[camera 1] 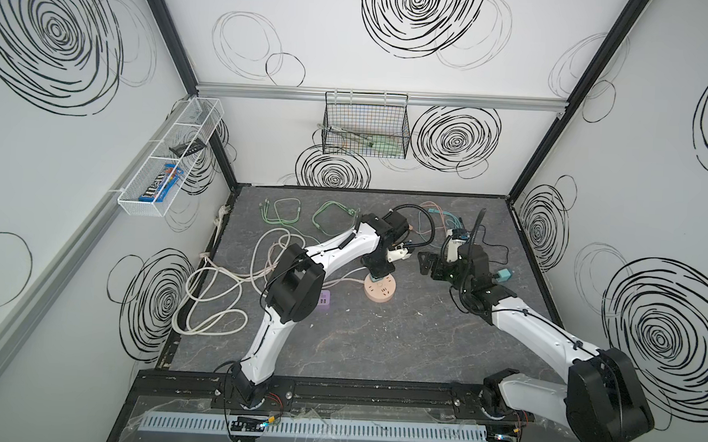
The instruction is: Insert the plug
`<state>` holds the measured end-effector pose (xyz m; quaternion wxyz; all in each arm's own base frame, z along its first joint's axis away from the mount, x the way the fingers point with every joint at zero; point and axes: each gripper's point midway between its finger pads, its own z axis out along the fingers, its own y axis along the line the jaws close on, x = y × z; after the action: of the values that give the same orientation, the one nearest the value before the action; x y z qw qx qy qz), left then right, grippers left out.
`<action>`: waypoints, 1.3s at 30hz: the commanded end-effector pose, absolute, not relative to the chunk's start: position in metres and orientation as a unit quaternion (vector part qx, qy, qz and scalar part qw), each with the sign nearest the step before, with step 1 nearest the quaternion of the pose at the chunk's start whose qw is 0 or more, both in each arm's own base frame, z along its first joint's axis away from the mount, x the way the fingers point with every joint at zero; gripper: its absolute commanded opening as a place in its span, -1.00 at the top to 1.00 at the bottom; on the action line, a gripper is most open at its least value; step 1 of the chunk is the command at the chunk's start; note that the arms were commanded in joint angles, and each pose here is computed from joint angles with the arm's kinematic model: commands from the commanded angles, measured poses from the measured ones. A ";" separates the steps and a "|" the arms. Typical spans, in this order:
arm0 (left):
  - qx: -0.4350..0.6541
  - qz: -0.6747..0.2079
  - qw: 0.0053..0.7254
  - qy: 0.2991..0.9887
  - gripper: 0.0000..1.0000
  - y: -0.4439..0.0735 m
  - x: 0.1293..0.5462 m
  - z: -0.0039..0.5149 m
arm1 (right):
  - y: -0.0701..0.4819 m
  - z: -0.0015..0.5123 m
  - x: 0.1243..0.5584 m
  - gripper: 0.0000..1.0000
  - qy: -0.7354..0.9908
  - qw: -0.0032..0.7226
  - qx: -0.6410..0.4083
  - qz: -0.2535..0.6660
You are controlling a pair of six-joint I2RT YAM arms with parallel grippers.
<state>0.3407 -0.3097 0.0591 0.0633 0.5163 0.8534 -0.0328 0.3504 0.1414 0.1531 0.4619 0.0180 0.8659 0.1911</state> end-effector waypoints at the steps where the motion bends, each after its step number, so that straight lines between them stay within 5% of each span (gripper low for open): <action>1: 0.535 -0.030 -0.073 0.841 1.00 -0.284 0.294 -0.037 | 0.137 0.166 0.355 -0.95 0.859 0.475 0.028 0.189; 20: 0.469 -0.123 -0.079 0.871 1.00 -0.256 0.260 -0.063 | 0.132 0.175 0.355 -0.95 0.855 0.485 0.029 0.179; 25: 0.474 -0.128 -0.032 0.871 1.00 -0.274 0.283 -0.034 | 0.126 0.178 0.358 -0.95 0.853 0.496 0.029 0.160; 32: 0.499 -0.155 0.095 0.848 -0.09 -0.313 0.331 0.066 | 0.108 0.184 0.366 -0.95 0.852 0.507 0.033 0.125; 38: 0.479 -0.208 0.173 0.835 -0.68 -0.328 0.348 0.122 | 0.072 0.165 0.376 -0.95 0.873 0.481 0.065 0.056; 39: 0.473 -0.223 0.186 0.832 -0.93 -0.331 0.347 0.131 | 0.064 0.161 0.377 -0.95 0.875 0.475 0.076 0.051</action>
<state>0.3431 -0.3196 0.0828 0.1310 0.4809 0.8489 -0.1758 0.3749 0.0852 0.1687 0.4905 0.0596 0.8646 0.0916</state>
